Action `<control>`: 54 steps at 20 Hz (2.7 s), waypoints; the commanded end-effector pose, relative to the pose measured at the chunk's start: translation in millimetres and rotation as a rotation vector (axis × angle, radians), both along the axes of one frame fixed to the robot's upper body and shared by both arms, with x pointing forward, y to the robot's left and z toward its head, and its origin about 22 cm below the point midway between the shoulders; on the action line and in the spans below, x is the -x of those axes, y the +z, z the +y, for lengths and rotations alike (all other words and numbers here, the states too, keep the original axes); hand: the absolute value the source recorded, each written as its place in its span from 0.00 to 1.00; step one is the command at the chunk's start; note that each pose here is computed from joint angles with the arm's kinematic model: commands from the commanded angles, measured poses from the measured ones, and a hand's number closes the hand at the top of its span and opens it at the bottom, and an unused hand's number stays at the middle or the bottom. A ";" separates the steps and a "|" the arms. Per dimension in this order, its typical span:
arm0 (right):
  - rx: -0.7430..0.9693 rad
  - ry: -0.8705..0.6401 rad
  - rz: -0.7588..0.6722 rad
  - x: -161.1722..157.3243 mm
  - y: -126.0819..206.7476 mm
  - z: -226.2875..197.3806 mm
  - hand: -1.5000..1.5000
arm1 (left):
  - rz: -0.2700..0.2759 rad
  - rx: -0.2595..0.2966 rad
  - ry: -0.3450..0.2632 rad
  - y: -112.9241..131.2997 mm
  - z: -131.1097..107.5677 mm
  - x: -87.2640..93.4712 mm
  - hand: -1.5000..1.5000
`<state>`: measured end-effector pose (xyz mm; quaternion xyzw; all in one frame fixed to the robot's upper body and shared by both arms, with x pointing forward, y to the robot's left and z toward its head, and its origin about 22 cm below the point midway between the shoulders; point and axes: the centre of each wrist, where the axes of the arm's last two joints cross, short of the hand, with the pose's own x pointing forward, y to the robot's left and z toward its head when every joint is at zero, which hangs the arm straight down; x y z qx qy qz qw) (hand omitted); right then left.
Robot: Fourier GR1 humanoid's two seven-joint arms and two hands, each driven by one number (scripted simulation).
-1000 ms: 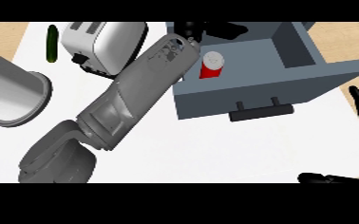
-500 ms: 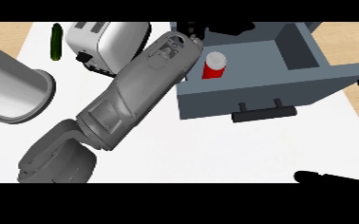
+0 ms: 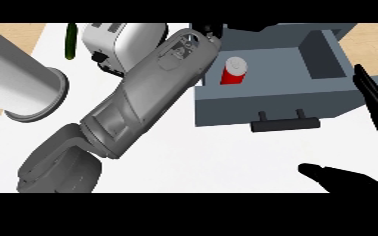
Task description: Pick up the can, place it into the drawer and close the drawer
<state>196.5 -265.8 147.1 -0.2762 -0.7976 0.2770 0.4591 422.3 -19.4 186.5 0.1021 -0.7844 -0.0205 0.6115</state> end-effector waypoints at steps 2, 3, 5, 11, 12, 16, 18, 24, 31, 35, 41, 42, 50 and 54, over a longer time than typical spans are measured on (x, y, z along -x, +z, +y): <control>0.209 -0.053 0.010 -19.3 -15.7 15.4 0.00 | -0.003 0.002 0.002 -1.1 1.5 -0.9 0.00; 0.232 -0.045 0.013 -24.7 -23.0 17.3 0.00 | -0.003 0.004 -0.009 7.9 -5.5 2.7 0.00; 0.289 -0.063 0.014 -32.8 -21.3 22.6 0.00 | 0.018 0.012 0.000 -0.2 0.6 0.0 0.00; 0.431 -0.135 0.067 -59.6 -64.0 35.8 0.00 | 0.015 0.017 0.004 24.3 25.0 -11.0 0.00; 0.406 -0.150 0.059 -56.6 -73.8 40.8 0.00 | 0.032 0.017 -0.002 27.5 11.7 -2.3 0.00; 0.337 -0.205 0.057 -76.5 -96.0 27.3 0.00 | 0.025 -0.002 0.006 19.3 39.7 -1.9 0.00; 0.350 -0.217 0.080 -90.4 -125.1 45.2 0.00 | 0.018 0.001 0.004 23.3 32.0 2.3 0.00; 0.410 -0.258 0.090 -120.2 -137.7 34.5 0.00 | 0.051 0.011 0.008 37.1 67.1 6.6 0.00; 0.457 -0.284 0.073 -145.8 -150.3 41.1 0.00 | 0.055 -0.007 -0.010 41.6 98.6 15.1 0.00; 0.475 -0.334 0.026 -169.4 -147.6 29.3 0.00 | 0.044 -0.013 0.026 31.8 127.9 12.1 0.00; 0.441 -0.387 -0.038 -193.1 -143.0 37.7 0.00 | 0.077 0.012 0.007 23.3 128.3 30.9 0.00; 0.440 -0.391 -0.036 -197.0 -141.2 33.2 0.00 | 0.075 -0.008 0.007 24.0 129.1 31.1 0.00; 0.455 -0.427 -0.090 -231.2 -114.8 57.1 0.00 | 0.093 -0.004 -0.014 12.3 153.4 41.8 0.00; 0.433 -0.427 -0.107 -252.0 -77.7 59.3 0.00 | 0.085 -0.018 0.003 -0.4 152.7 46.8 0.00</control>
